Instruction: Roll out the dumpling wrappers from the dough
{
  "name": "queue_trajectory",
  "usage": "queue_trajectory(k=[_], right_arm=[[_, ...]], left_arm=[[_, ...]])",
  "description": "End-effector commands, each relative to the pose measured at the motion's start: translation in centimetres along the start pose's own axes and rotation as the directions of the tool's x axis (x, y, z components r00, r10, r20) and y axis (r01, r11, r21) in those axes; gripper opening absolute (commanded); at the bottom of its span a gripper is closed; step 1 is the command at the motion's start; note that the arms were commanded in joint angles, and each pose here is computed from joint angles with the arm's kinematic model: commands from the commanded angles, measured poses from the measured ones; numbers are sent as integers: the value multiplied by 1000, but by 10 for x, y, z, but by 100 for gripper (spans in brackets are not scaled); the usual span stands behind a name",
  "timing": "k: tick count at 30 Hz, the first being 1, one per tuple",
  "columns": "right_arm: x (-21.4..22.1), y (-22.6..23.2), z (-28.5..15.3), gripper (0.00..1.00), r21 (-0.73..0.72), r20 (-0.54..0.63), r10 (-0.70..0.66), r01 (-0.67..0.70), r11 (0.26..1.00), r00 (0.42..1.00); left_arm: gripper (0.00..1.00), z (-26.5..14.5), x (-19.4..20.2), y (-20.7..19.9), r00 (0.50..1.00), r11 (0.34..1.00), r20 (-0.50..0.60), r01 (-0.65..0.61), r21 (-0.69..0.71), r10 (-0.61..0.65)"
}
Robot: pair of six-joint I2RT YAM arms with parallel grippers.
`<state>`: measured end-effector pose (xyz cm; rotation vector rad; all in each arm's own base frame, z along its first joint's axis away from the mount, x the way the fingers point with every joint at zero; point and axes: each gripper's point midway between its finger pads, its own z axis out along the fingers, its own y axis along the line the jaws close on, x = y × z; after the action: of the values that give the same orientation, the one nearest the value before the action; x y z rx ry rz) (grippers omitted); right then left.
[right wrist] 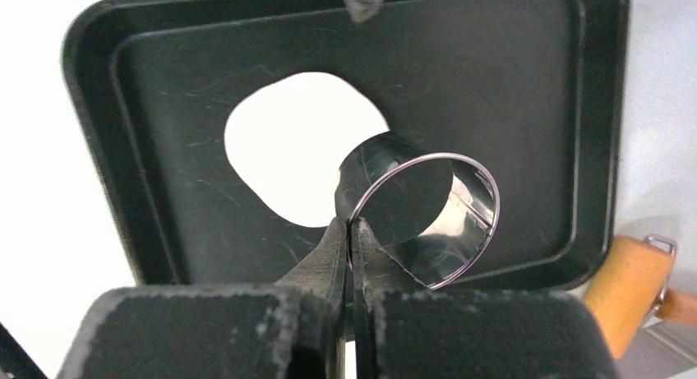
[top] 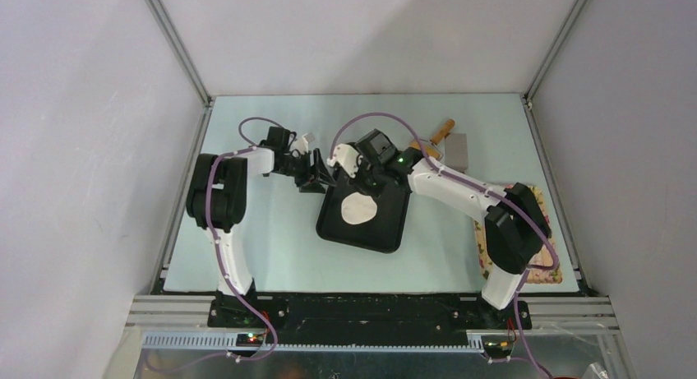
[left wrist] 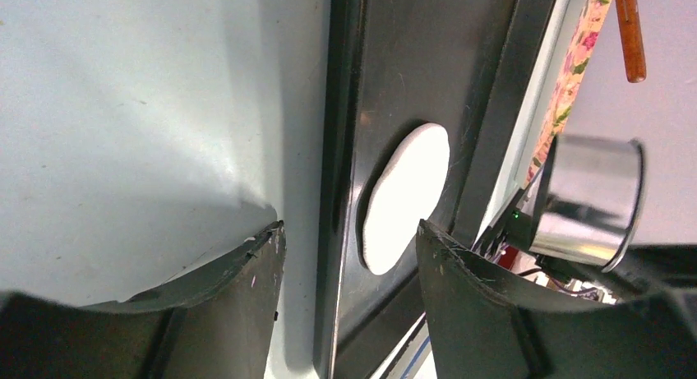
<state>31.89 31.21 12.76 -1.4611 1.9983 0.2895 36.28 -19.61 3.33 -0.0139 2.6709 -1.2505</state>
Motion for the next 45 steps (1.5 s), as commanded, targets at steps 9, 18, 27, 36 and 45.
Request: queue_trajectory(k=[9, 18, 27, 36, 45], right_arm=[[-6, 44, 18, 0, -27, -52, -60, 59, 998, 997], [12, 50, 35, 0, -38, -99, -62, 59, 998, 993], [20, 58, 43, 0, -67, -122, -63, 56, 996, 990], [27, 62, 52, 0, -78, -148, -74, 63, 995, 986], [31, 63, 55, 0, -82, -161, -85, 73, 994, 983]], left_arm=[[65, -3, -4, 25, 1000, 998, 17, -11, -64, 12], [65, -4, -5, 25, 1000, 998, 20, -15, -69, 16], [65, -4, -6, 25, 1000, 997, 22, -14, -70, 15], [65, -4, -6, 25, 1000, 997, 23, -18, -71, 19], [65, -4, -6, 25, 1000, 997, 22, -17, -70, 18]])
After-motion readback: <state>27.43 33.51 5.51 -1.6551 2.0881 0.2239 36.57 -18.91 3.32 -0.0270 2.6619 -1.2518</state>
